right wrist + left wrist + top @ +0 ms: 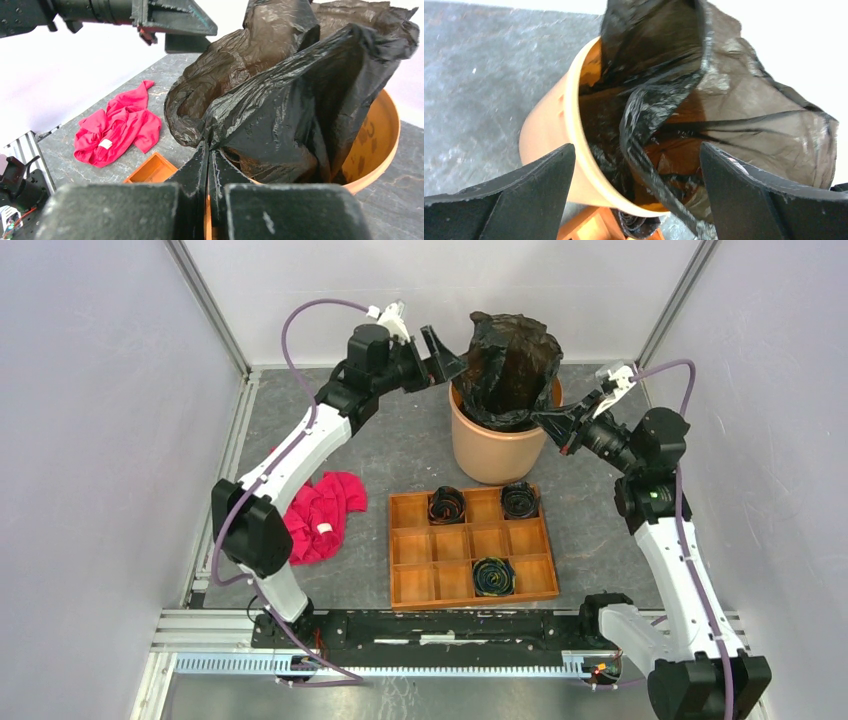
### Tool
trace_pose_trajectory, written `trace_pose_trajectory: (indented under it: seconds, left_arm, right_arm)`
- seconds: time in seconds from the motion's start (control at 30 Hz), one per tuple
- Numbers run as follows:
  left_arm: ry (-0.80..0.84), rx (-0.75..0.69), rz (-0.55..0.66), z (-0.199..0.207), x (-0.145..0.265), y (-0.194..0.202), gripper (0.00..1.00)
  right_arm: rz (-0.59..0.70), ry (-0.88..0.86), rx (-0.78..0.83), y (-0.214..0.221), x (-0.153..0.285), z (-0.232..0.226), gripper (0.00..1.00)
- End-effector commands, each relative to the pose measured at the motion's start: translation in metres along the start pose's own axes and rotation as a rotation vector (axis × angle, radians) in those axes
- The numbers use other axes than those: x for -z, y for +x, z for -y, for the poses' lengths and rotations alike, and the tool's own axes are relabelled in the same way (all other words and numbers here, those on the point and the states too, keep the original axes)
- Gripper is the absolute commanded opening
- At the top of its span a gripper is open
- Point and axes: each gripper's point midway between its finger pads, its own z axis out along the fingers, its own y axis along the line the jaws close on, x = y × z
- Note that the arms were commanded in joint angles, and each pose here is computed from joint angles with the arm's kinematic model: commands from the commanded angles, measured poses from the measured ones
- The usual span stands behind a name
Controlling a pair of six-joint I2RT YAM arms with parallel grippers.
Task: Put the trash bags into the trash bin
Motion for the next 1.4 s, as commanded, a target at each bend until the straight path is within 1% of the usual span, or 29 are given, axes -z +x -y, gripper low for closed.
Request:
trace_pose_trajectory:
  seconds: [0.0, 0.1, 0.17, 0.23, 0.27, 0.37, 0.43, 0.47, 0.5, 0.53, 0.6, 0.63, 0.7, 0.73, 0.77, 0.8, 0.83, 0.9, 0.93, 0.97, 1.0, 1.03, 1.1, 1.13, 1.27, 1.3, 1.37]
  left_arm:
    - [0.146, -0.215, 0.077, 0.038, -0.009, -0.038, 1.0]
    - [0.181, -0.265, 0.076, 0.042, -0.025, -0.043, 1.0]
    - [0.25, -0.27, 0.042, 0.052, -0.033, -0.041, 1.0]
    - [0.336, -0.241, 0.009, 0.066, -0.039, -0.037, 1.0]
    - [0.348, -0.202, -0.007, 0.066, -0.043, -0.034, 0.97]
    - [0.334, -0.152, -0.031, 0.061, -0.05, -0.028, 0.81]
    - [0.266, -0.135, -0.04, 0.046, -0.055, -0.024, 0.68]
    - [0.226, -0.129, -0.042, 0.038, -0.056, -0.023, 0.64]
    - [0.187, -0.122, -0.045, 0.03, -0.058, -0.021, 0.51]
    - [0.162, -0.113, -0.052, 0.025, -0.059, -0.02, 0.41]
    - [0.135, -0.089, -0.066, 0.019, -0.058, -0.02, 0.24]
    - [0.118, -0.076, -0.064, 0.015, -0.056, -0.021, 0.17]
    - [0.085, -0.05, -0.039, 0.007, -0.048, -0.026, 0.1]
    - [0.075, -0.029, -0.021, 0.004, -0.043, -0.027, 0.04]
    - [0.08, -0.004, -0.005, 0.004, -0.038, -0.027, 0.02]
    - [0.106, 0.025, 0.015, 0.01, -0.027, -0.027, 0.02]
    - [0.129, 0.037, 0.022, 0.009, -0.025, -0.022, 0.02]
    - [0.181, 0.071, 0.039, 0.014, -0.014, -0.015, 0.02]
    - [0.186, 0.085, 0.036, 0.013, -0.01, -0.009, 0.02]
    - [0.186, 0.096, 0.034, 0.011, -0.008, -0.006, 0.02]
    - [0.18, 0.11, 0.029, 0.008, -0.006, -0.001, 0.02]
    - [0.173, 0.122, 0.022, 0.005, -0.005, 0.003, 0.02]
    - [0.156, 0.147, -0.002, -0.003, -0.004, 0.014, 0.02]
    - [0.153, 0.158, -0.012, -0.005, -0.003, 0.018, 0.02]
    - [0.167, 0.176, -0.035, -0.004, 0.0, 0.024, 0.02]
    - [0.172, 0.177, -0.035, -0.003, 0.001, 0.024, 0.02]
    - [0.182, 0.182, -0.033, 0.001, 0.003, 0.023, 0.02]
  right_arm:
    - [0.038, 0.029, 0.076, -0.012, 0.008, -0.001, 0.0]
    - [0.031, 0.037, 0.082, -0.011, 0.011, -0.001, 0.0]
    - [0.032, 0.041, 0.084, -0.011, 0.012, -0.002, 0.0]
    - [0.032, 0.048, 0.09, -0.011, 0.014, -0.002, 0.0]
    - [0.033, 0.053, 0.095, -0.012, 0.015, -0.002, 0.01]
    - [0.031, 0.073, 0.102, -0.011, 0.018, 0.0, 0.0]
    - [0.033, 0.076, 0.11, -0.011, 0.018, 0.0, 0.0]
    - [0.033, 0.077, 0.11, -0.011, 0.019, 0.0, 0.0]
    - [0.021, 0.084, 0.099, -0.007, 0.02, 0.001, 0.01]
    - [0.015, 0.089, 0.091, -0.004, 0.02, 0.002, 0.01]
    - [0.007, 0.115, 0.078, -0.001, 0.021, 0.006, 0.01]
    - [-0.007, 0.147, 0.062, 0.003, 0.023, 0.011, 0.01]
    - [-0.041, 0.309, 0.018, 0.013, 0.033, 0.036, 0.01]
    - [-0.065, 0.4, -0.014, 0.022, 0.042, 0.048, 0.01]
    - [-0.067, 0.495, -0.046, 0.03, 0.051, 0.06, 0.01]
    - [-0.065, 0.544, -0.072, 0.038, 0.057, 0.066, 0.01]
    - [-0.066, 0.555, -0.092, 0.048, 0.06, 0.066, 0.02]
    - [-0.076, 0.529, -0.126, 0.063, 0.058, 0.062, 0.09]
    - [-0.091, 0.507, -0.137, 0.068, 0.057, 0.059, 0.14]
    - [-0.113, 0.494, -0.149, 0.073, 0.056, 0.057, 0.17]
    - [-0.126, 0.505, -0.142, 0.073, 0.059, 0.058, 0.19]
    - [-0.133, 0.53, -0.133, 0.072, 0.063, 0.06, 0.24]
    - [-0.103, 0.562, -0.087, 0.058, 0.071, 0.06, 0.36]
    - [-0.082, 0.548, -0.054, 0.047, 0.072, 0.056, 0.42]
    - [-0.037, 0.436, 0.072, 0.003, 0.069, 0.031, 0.72]
    - [-0.034, 0.422, 0.079, -0.007, 0.067, 0.028, 0.77]
    - [-0.035, 0.389, 0.077, -0.024, 0.059, 0.025, 0.82]
